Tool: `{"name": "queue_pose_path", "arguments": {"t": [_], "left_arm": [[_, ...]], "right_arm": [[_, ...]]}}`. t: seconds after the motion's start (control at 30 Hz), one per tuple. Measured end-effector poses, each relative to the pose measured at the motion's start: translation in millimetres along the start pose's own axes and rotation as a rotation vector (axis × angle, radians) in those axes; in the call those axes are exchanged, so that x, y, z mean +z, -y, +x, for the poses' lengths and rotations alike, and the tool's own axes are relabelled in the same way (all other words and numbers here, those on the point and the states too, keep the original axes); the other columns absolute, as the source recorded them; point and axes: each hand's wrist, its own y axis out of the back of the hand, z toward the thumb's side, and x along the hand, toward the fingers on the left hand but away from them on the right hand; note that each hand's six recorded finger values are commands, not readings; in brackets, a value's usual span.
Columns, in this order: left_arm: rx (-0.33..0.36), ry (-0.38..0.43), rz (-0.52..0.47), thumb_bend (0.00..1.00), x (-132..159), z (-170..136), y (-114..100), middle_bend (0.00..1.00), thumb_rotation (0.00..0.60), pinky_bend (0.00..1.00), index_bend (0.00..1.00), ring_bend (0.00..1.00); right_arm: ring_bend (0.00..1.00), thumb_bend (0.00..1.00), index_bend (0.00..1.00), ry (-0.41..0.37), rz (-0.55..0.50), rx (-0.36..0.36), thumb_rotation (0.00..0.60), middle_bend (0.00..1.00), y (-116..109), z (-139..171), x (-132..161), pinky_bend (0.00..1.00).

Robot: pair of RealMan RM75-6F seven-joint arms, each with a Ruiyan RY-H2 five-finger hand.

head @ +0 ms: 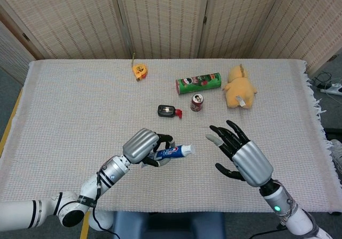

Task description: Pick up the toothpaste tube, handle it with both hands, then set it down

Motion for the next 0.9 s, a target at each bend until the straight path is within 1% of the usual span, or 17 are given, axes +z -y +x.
{"name": "queue_pose_path", "arguments": {"t": [0.23,0.4,0.57,0.73,0.9], "left_arm": [[0.000,0.019,0.020,0.53,10.9,-0.1,0.9,0.78,0.600,0.67,0.72,0.70],[0.015,0.015,0.026,0.53,14.0,2.2,2.2,0.78,0.600,0.67,0.72,0.70],[0.017,0.010,0.032,0.53,16.0,4.0,3.5,0.78,0.600,0.66,0.72,0.70],[0.020,0.009,0.032,0.53,18.5,4.3,3.4,0.78,0.600,0.66,0.72,0.70],[0.016,0.008,0.037,0.53,18.4,3.5,3.7,0.78,0.600,0.66,0.72,0.70]], "right_arm": [[0.15,0.36,0.12,-0.016,-0.005,-0.010,0.554,0.09,3.1,-13.8,12.3,0.00],[0.16,0.36,0.12,-0.036,-0.009,-0.007,0.553,0.10,5.6,-23.2,20.9,0.00],[0.16,0.36,0.12,-0.058,-0.018,0.002,0.554,0.10,9.3,-33.8,30.4,0.00],[0.16,0.36,0.12,-0.067,-0.025,0.001,0.555,0.10,10.3,-41.0,35.1,0.00],[0.15,0.36,0.12,-0.060,-0.026,0.002,0.559,0.10,10.4,-42.9,33.9,0.00]]}}
